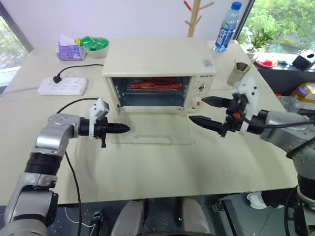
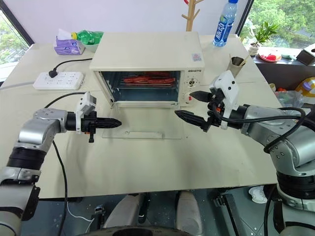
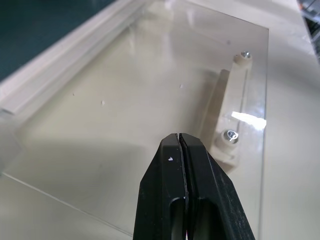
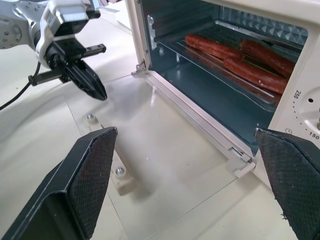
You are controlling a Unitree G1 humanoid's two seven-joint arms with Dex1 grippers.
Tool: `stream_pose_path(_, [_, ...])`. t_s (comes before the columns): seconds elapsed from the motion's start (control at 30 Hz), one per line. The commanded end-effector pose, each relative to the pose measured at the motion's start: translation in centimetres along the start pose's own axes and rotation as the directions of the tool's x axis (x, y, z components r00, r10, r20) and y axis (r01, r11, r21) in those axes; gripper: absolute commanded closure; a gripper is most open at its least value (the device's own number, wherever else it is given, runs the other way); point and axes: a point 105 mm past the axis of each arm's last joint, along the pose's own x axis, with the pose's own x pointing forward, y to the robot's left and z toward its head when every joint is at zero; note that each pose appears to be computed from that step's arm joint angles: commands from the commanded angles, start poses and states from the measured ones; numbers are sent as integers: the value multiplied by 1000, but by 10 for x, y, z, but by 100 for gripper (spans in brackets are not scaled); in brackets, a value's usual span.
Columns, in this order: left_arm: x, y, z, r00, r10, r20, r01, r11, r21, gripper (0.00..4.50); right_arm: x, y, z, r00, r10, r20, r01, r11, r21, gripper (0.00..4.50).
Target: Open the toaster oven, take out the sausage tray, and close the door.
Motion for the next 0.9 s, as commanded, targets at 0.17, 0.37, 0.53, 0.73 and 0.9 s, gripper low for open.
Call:
stream_pose_path(0.17, [-2,12,-5,996,81,-33,-79,995,68,447,-5,3,8,998,-29,48,30,999,-19,0])
stream_pose_path(0.37, [-42,3,28,987,111,115,-110,994,-14,395,-3,2,2,998,-50,26,50,998,-31,0])
stream_pose_path(0.53, [-81,-23,60,965,117,236,-95,990,-102,163,0,3,-4,999,-49,5,50,997,-59,0])
stream_pose_path(0.73, [-103,-41,79,949,175,260,-158,984,-86,4,19,6,-6,999,-42,-1,41,990,-132,0])
stream_pose_path(0.9, [-103,-39,82,939,225,261,-209,974,-88,4,63,8,-3,999,-52,4,50,934,-353,0])
